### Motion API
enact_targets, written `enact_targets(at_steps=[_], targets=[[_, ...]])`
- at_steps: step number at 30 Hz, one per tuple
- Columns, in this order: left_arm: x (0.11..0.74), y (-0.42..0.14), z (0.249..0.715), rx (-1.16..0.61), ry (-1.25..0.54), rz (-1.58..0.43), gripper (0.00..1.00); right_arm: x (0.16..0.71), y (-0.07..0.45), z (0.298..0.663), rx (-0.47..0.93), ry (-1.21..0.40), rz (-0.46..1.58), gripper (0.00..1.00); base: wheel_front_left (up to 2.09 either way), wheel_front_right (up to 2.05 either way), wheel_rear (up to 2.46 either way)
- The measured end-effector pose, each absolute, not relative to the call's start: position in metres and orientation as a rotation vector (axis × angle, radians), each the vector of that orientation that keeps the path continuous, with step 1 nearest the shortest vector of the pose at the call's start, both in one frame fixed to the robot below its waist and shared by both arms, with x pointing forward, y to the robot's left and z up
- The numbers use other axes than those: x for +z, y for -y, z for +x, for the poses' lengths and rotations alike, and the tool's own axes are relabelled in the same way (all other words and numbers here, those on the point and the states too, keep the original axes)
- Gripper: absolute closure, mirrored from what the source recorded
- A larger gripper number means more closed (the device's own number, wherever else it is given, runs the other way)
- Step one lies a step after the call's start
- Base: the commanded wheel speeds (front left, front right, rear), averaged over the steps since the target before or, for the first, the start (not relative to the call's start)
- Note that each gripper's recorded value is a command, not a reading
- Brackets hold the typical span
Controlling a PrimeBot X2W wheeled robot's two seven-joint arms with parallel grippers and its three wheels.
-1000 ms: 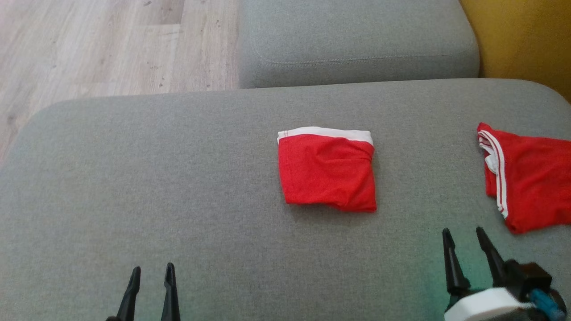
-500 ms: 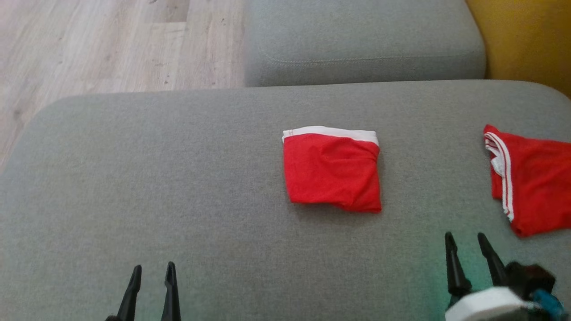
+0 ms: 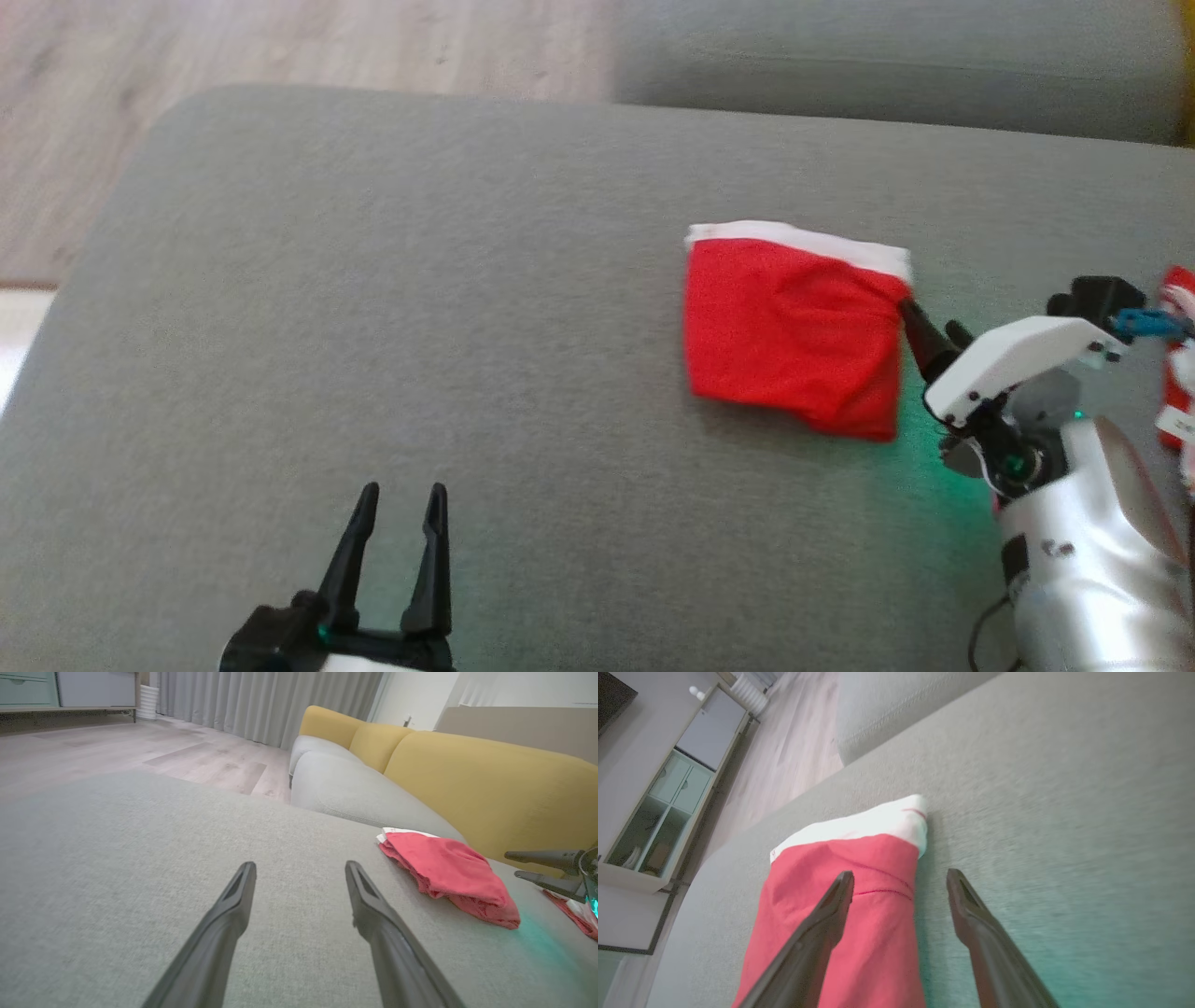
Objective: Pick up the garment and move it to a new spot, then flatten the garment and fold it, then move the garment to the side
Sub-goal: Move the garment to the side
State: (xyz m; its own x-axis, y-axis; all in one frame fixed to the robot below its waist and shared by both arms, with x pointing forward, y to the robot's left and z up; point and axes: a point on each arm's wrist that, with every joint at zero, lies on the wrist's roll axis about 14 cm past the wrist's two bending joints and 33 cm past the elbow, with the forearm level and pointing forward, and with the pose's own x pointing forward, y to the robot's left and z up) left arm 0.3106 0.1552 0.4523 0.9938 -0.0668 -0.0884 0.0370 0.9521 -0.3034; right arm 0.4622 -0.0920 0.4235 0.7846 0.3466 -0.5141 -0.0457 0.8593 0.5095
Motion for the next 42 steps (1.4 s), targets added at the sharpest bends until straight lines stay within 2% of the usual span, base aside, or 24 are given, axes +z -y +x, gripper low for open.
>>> enact_targets(at_steps=[6,7,8,13,18,22,27,30,38,39,41,42], targets=[[0.440,-0.174,0.297,0.033,-0.134,-0.308,0.00,0.377,0.061,0.459,0.239,-0.841,0.460,0.00,0.00,0.00,0.00],[0.440,-0.176,0.296,0.043,-0.136,-0.310,0.00,0.377,0.058,0.463,0.245,-0.847,0.455,0.05,0.00,0.00,0.00],[0.439,-0.178,0.295,0.051,-0.139,-0.309,0.00,0.379,0.055,0.468,0.247,-0.841,0.457,1.00,0.00,0.00,0.00],[0.437,-0.174,0.303,0.039,-0.149,-0.304,0.00,0.392,0.046,0.475,0.269,-0.825,0.533,1.00,0.00,0.00,0.00],[0.439,-0.154,0.324,-0.044,-0.147,-0.304,0.00,0.403,0.076,0.471,0.241,-0.775,0.514,1.00,0.00,0.00,0.00],[0.435,-0.122,0.341,-0.159,-0.167,-0.304,0.00,0.415,0.124,0.467,0.179,-0.742,0.469,1.00,0.00,0.00,0.00],[0.430,-0.079,0.359,-0.301,-0.193,-0.309,0.00,0.434,0.240,0.455,-0.011,-0.708,0.338,1.00,0.00,0.00,0.00],[0.430,-0.059,0.374,-0.366,-0.190,-0.319,0.00,0.443,0.293,0.444,-0.114,-0.702,0.256,1.00,0.00,0.00,0.00],[0.412,-0.053,0.383,-0.384,-0.236,-0.320,0.00,0.451,0.340,0.455,-0.221,-0.769,0.016,1.00,0.00,0.00,0.00],[0.410,-0.056,0.382,-0.373,-0.241,-0.319,0.00,0.455,0.349,0.458,-0.241,-0.771,-0.033,0.96,0.00,0.00,0.00],[0.407,-0.064,0.381,-0.348,-0.247,-0.316,0.00,0.463,0.366,0.463,-0.285,-0.767,-0.127,0.17,0.00,0.00,0.00],[0.406,-0.068,0.380,-0.336,-0.248,-0.314,0.00,0.467,0.374,0.465,-0.305,-0.771,-0.182,0.00,0.00,0.00,0.00]])
